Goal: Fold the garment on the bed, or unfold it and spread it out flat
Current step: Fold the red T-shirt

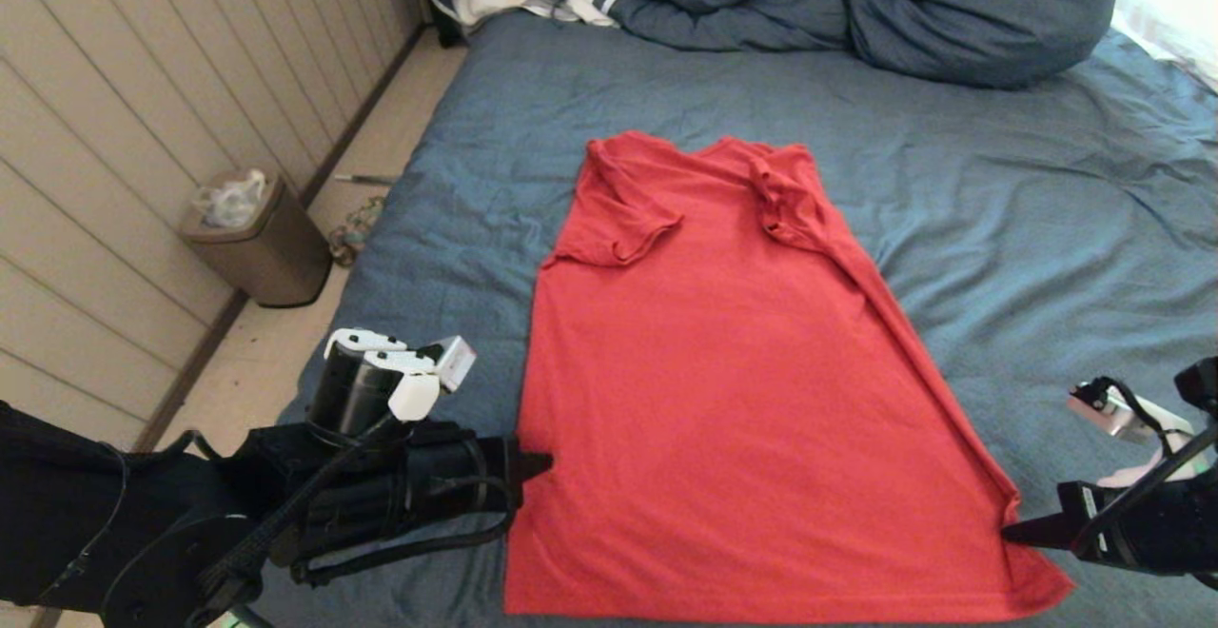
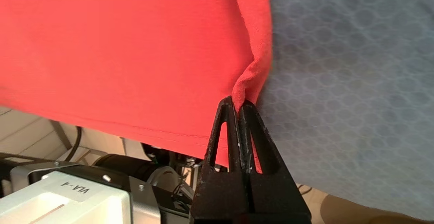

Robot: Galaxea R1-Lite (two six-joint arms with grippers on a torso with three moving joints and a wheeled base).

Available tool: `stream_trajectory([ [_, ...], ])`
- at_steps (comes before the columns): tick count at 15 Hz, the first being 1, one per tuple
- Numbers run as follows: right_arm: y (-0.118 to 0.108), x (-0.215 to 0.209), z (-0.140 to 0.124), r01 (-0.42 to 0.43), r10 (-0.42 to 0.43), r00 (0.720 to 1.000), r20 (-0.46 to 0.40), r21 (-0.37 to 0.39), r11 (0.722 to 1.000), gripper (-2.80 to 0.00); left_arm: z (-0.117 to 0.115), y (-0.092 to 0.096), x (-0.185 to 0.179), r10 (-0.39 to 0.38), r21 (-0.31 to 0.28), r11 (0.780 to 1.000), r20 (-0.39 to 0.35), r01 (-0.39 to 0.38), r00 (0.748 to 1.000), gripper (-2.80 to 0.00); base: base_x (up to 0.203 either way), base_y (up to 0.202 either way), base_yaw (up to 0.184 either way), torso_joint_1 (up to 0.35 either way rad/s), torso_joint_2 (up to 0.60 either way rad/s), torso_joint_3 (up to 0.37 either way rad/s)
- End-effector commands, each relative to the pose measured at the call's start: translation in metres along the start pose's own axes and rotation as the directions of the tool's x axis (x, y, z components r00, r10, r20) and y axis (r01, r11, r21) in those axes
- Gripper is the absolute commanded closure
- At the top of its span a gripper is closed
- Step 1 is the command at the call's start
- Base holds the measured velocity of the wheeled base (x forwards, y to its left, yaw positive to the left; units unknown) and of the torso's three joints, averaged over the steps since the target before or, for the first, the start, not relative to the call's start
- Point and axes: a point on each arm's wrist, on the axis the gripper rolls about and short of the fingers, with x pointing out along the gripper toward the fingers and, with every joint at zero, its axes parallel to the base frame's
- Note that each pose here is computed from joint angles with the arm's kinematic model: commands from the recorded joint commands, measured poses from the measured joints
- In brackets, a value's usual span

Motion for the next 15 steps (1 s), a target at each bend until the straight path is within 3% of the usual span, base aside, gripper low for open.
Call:
stream_trajectory([
  [1, 0.000, 0.001, 0.000, -0.022, 0.022, 1.000, -0.005, 0.002, 1.000, 0.00, 0.004, -0.006, -0.004, -0.025, 0.005, 1.000, 0.020, 0.025, 0.999, -2.80, 0.000, 0.000, 0.000, 0.000, 0.00, 0.000],
  [8, 0.000, 0.002, -0.003, -0.048, 0.048, 0.999, 0.001, -0.022, 0.999, 0.00, -0.011, 0.003, 0.002, 0.017, 0.022, 1.000, -0.038, -0.016, 0.999, -2.80, 0.000, 0.000, 0.000, 0.000, 0.00, 0.000],
  [15, -0.001, 0.003, -0.003, -0.057, 0.057, 0.998, -0.003, -0.018, 0.998, 0.00, -0.020, 0.002, 0.004, 0.001, 0.037, 0.999, -0.073, 0.001, 0.997, -2.80, 0.000, 0.000, 0.000, 0.000, 0.00, 0.000],
])
